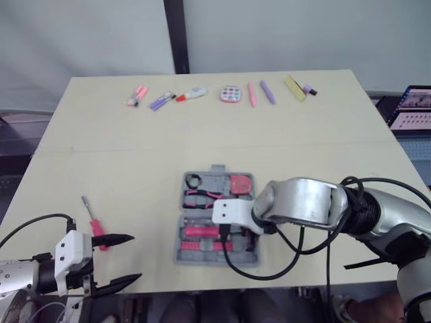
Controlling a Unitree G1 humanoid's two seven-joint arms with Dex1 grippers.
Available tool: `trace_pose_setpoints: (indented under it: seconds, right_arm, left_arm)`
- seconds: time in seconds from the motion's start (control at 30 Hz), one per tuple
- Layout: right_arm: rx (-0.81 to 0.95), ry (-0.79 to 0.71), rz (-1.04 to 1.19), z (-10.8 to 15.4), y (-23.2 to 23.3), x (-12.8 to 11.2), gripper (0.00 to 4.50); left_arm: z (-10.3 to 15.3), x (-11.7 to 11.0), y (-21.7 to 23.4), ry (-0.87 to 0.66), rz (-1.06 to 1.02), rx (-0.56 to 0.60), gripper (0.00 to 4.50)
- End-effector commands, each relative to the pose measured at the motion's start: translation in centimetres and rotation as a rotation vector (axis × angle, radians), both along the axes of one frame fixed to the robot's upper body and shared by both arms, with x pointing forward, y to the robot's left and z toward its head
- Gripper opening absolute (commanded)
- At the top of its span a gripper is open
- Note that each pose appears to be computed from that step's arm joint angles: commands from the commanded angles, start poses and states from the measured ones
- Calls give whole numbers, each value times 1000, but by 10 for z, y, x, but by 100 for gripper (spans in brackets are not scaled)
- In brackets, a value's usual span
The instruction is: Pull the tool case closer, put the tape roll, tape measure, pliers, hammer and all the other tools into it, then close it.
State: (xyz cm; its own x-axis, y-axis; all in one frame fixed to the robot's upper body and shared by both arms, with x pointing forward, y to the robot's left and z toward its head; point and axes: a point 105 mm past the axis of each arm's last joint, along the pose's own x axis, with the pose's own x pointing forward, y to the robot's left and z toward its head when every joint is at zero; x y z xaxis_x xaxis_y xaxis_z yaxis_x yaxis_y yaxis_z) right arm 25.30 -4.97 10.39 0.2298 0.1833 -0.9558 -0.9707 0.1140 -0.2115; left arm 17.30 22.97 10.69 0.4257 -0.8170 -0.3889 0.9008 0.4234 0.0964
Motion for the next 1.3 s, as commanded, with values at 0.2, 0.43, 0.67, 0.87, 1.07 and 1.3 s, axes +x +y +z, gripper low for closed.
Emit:
trace_pose_setpoints:
  seconds: [0.2, 0.43, 0.67, 0.87, 1.07, 1.3]
  right_arm:
    - [21, -17, 13, 6, 6, 0, 5]
    - [27, -17, 12, 5, 7, 0, 48]
    - [51, -22, 5, 13, 6, 1, 382]
    - [264, -1, -10, 36, 15, -5, 382]
    - [574, -2, 17, 31, 28, -17, 204]
    - [812, 21, 112, 28, 39, -22, 2]
  left_arm:
    - [11, 0, -4, -23, -2, 7, 450]
    - [4, -2, 1, -14, 4, 6, 450]
    - [2, 0, 2, -14, 4, 2, 450]
    - [1, 9, -4, -23, -4, -10, 450]
    - [0, 19, -9, -35, -12, -24, 450]
    - [-2, 28, -15, -45, -18, -33, 450]
